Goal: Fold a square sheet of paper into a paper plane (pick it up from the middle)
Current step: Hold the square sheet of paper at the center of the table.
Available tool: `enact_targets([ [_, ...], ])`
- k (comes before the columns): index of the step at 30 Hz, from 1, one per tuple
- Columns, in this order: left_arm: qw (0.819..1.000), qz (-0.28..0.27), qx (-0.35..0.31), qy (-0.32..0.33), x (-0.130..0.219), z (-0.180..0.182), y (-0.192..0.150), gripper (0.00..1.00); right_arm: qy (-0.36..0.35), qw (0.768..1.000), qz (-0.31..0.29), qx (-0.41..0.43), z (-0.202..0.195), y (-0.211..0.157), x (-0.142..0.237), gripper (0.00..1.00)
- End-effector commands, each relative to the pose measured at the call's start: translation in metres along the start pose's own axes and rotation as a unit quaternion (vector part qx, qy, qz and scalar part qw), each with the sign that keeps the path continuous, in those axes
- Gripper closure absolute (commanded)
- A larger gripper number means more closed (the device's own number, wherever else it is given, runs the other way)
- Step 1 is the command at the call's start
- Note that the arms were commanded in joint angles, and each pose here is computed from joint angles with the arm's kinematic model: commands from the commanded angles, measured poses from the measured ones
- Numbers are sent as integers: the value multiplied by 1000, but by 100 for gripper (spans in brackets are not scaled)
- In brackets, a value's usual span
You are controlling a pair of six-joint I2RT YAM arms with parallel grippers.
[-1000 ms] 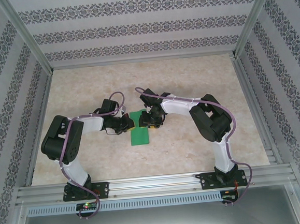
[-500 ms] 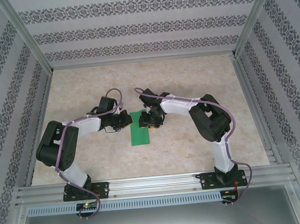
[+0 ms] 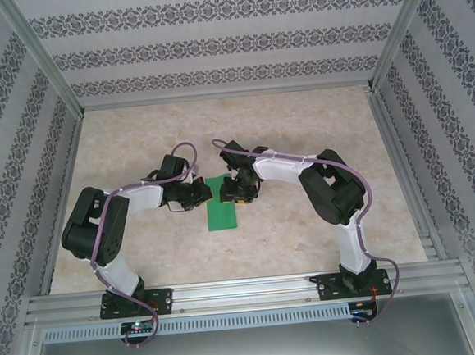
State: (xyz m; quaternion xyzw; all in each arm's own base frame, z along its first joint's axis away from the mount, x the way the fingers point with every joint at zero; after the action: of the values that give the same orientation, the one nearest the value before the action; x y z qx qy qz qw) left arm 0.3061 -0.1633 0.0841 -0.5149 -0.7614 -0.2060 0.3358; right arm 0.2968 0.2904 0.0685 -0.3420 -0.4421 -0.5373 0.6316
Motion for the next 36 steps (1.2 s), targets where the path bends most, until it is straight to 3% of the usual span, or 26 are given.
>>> enact_targets([
  [1,1000,27,-6,2,-7,-2,-4,100,-140,985,101,-16,-67,-48,-83,54],
  [16,990,71,39,118,-22,41,-16,100,-124,988,86,-12,-56,-43,-71,54],
  [23,986,73,34,145,-22,54,-21,100,-66,998,-19,3,-18,-22,0,52],
  [27,985,71,33,152,-22,59,-23,100,-59,993,-103,9,-9,-20,51,39],
  [30,985,72,34,153,-23,61,-24,100,-41,989,-142,12,-3,-21,71,38],
  [33,985,73,36,152,-25,63,-25,100,5,987,-156,26,11,-19,77,50],
  [36,985,72,34,155,-24,63,-25,100,36,986,-160,32,25,-14,75,75],
])
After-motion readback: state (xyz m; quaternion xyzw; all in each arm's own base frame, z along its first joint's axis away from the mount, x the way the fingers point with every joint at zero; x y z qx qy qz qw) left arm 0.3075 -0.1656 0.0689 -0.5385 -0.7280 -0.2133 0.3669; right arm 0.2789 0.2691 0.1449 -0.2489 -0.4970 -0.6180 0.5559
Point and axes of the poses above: each hand's point on the last joint's axis, 136 mm out from that joint toward the fingers, its own x axis back along the fingers, its own z axis along the line the jaws close on, y = z × x, the point moved 7 cm from there along x, back along the fingers, and after that the axes turned 11 degrees about x, right-handed, at the moved point
